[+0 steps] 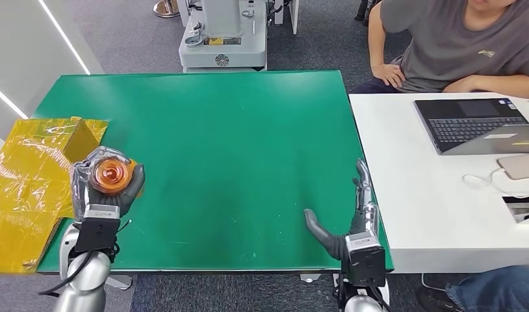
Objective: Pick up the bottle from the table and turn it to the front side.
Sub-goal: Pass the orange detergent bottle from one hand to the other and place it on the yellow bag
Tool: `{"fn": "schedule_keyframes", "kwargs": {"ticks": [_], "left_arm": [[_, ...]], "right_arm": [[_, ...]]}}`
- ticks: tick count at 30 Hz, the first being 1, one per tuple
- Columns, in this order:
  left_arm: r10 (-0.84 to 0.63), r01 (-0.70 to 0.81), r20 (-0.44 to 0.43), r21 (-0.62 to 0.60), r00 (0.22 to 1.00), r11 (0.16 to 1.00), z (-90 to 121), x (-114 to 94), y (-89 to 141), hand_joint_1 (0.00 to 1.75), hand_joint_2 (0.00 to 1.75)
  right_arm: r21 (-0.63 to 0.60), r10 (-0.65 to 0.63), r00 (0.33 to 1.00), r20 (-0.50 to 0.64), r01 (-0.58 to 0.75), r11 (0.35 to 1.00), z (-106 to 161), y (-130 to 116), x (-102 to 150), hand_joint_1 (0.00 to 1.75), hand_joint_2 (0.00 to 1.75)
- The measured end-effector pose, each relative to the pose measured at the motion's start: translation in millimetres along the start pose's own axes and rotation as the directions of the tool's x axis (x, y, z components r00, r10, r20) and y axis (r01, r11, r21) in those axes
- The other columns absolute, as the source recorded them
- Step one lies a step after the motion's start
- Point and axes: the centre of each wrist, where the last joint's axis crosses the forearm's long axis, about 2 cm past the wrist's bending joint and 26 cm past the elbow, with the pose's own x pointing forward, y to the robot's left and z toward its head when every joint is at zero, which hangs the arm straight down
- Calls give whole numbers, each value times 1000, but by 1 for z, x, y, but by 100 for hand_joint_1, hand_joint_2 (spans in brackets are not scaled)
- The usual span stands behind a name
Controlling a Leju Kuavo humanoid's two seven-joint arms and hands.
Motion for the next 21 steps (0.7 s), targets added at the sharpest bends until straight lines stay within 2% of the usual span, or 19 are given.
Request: {"fn": "schedule_keyframes", "kwargs": {"ticks": [7, 13, 15, 19, 21], "left_arm": [[-172, 172, 10, -21, 985, 985, -10, -15, 21, 175, 175], [-452, 453, 28, -3, 891, 892, -27, -34, 47, 175, 175], [-545, 545, 27, -4, 838, 838, -25, -39, 50, 175, 175], [-775, 775, 37, 22, 630, 631, -19, -48, 56, 175, 175], [-824, 824, 43, 20, 565, 567, -16, -52, 57, 175, 175]], "right_arm": [[4, -6, 1000, -9, 6, 1000, 1, 0, 0, 0, 175], [35, -21, 1000, -20, 21, 999, 1, 3, 1, 0, 175], [46, -29, 999, -24, 30, 998, 1, 5, 1, 0, 175], [61, -41, 999, -28, 42, 997, -2, 7, 0, 0, 175], [63, -44, 999, -29, 45, 997, -3, 8, 0, 0, 175]]}}
